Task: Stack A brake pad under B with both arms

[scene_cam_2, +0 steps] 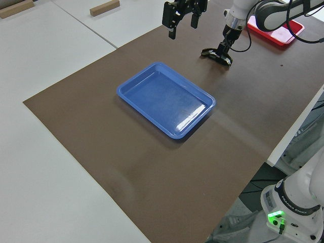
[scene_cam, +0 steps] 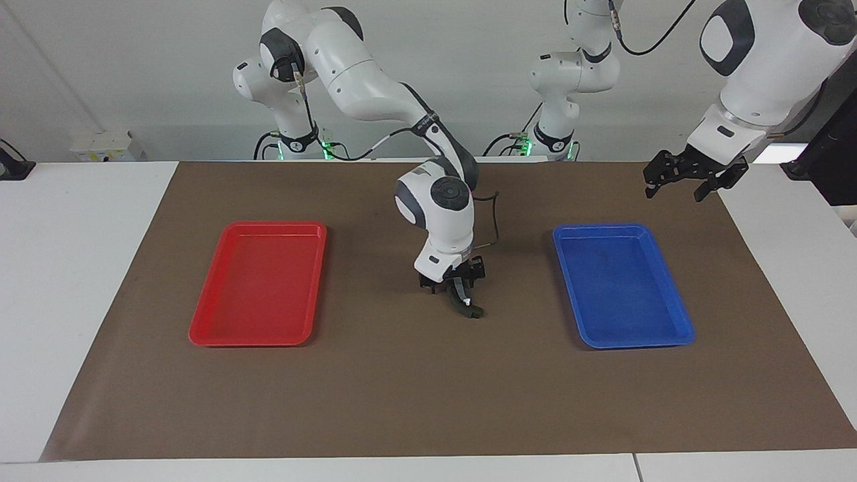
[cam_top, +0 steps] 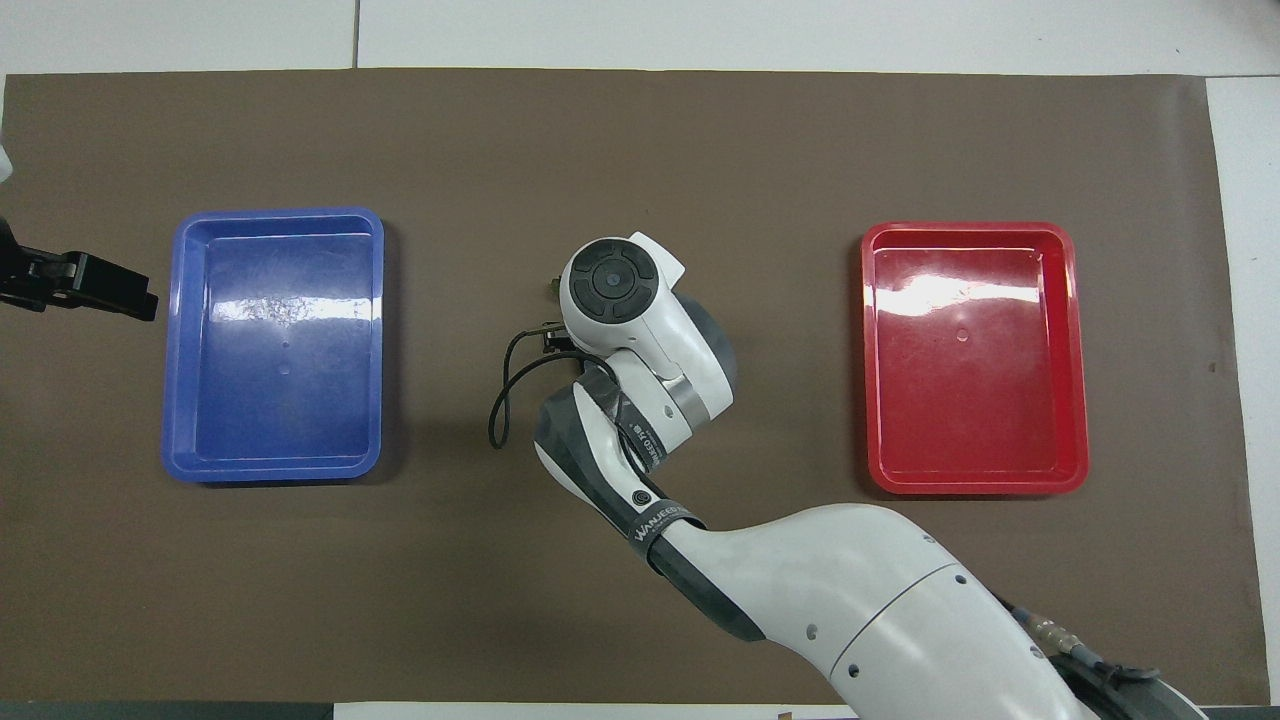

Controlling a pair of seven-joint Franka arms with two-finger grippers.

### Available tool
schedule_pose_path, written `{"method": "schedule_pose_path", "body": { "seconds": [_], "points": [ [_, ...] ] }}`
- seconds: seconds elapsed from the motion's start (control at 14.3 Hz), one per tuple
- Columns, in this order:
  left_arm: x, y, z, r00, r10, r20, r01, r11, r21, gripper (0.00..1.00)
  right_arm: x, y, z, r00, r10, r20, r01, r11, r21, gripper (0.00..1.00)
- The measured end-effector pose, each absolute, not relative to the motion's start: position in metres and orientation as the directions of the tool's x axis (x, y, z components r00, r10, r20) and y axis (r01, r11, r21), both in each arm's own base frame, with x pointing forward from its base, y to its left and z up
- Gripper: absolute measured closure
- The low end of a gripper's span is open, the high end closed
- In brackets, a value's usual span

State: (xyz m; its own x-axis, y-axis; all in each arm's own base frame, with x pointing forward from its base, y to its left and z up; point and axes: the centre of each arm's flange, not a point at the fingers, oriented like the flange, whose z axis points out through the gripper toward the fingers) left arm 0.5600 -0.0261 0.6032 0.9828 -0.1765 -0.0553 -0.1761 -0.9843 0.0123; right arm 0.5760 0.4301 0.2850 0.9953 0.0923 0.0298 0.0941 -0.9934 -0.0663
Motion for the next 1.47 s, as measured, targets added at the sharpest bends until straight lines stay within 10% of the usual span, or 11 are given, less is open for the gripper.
{"method": "schedule_pose_path", "body": {
  "seconds": [0.84, 1.47],
  "points": [
    [0.56, -0.026, 0.603, 0.983, -0.176, -0.056, -0.176, -0.984, 0.012, 0.01, 0.633, 0.208, 0.495, 0.966, -0.239, 0.104, -0.229, -0.969, -0.096, 0.0],
    [0.56, -0.026, 0.603, 0.983, -0.176, -0.056, -0.176, -0.984, 0.012, 0.01, 0.574, 0.012, 0.608, 0.975, -0.22, 0.018, -0.22, -0.975, -0.005, 0.0]
  ]
}}
